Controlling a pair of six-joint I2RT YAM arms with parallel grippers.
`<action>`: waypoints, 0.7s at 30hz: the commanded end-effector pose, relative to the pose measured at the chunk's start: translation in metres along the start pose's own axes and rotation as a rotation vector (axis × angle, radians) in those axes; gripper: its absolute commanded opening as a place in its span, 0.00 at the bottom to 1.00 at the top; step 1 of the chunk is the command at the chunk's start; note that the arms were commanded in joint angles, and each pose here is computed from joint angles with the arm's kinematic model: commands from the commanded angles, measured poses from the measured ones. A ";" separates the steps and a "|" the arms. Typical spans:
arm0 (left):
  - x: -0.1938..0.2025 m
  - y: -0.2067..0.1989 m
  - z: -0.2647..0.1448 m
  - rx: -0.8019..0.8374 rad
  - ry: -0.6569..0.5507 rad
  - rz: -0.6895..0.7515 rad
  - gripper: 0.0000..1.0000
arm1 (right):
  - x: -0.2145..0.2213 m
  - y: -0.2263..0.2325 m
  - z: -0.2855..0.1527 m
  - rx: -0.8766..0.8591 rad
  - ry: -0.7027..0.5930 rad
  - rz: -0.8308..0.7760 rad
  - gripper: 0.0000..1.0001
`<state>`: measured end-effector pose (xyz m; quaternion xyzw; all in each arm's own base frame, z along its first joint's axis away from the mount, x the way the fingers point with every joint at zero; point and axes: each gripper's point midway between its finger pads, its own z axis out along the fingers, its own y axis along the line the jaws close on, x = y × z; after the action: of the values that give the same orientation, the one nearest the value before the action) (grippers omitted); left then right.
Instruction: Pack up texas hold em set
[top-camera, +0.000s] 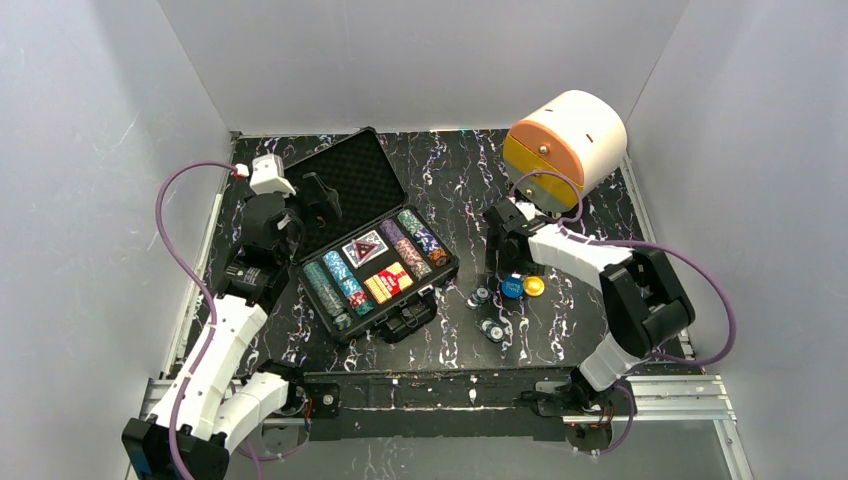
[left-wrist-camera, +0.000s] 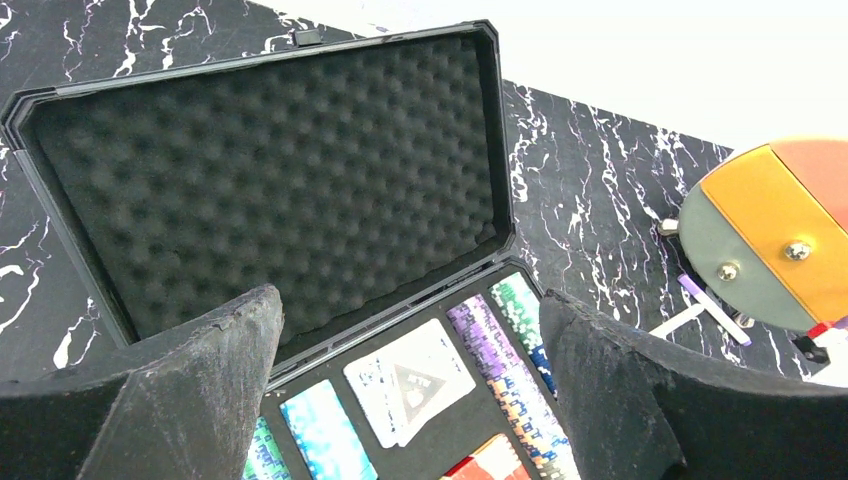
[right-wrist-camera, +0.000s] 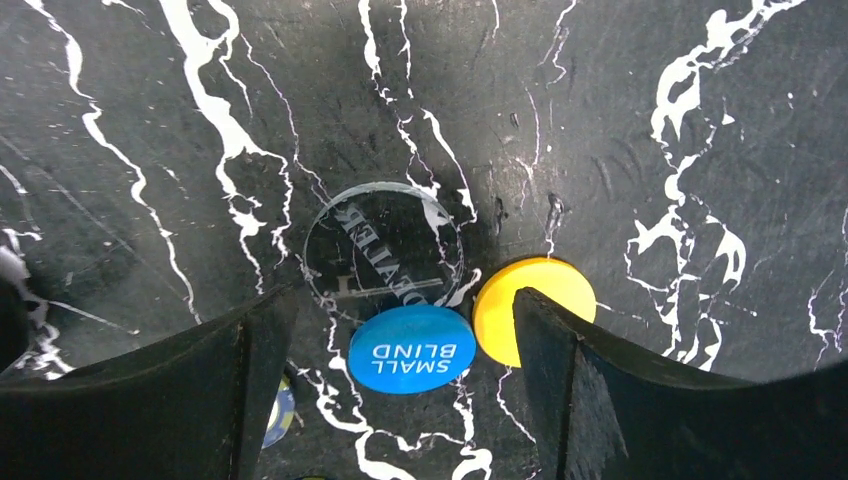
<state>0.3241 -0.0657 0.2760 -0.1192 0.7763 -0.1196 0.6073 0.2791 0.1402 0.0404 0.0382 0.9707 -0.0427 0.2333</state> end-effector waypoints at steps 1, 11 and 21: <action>0.001 -0.001 0.004 0.010 0.003 0.012 0.98 | -0.018 0.011 0.002 -0.045 -0.031 -0.061 0.86; 0.006 0.000 0.009 -0.002 0.024 0.014 0.98 | -0.021 0.013 0.020 -0.093 0.030 -0.081 0.74; 0.009 0.000 0.011 0.001 0.037 0.012 0.98 | -0.003 0.010 0.022 -0.118 0.105 -0.079 0.70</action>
<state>0.3307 -0.0711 0.2623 -0.1125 0.7905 -0.1206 0.5899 0.2959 0.1430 0.0207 0.0002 0.9813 -0.0054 0.1926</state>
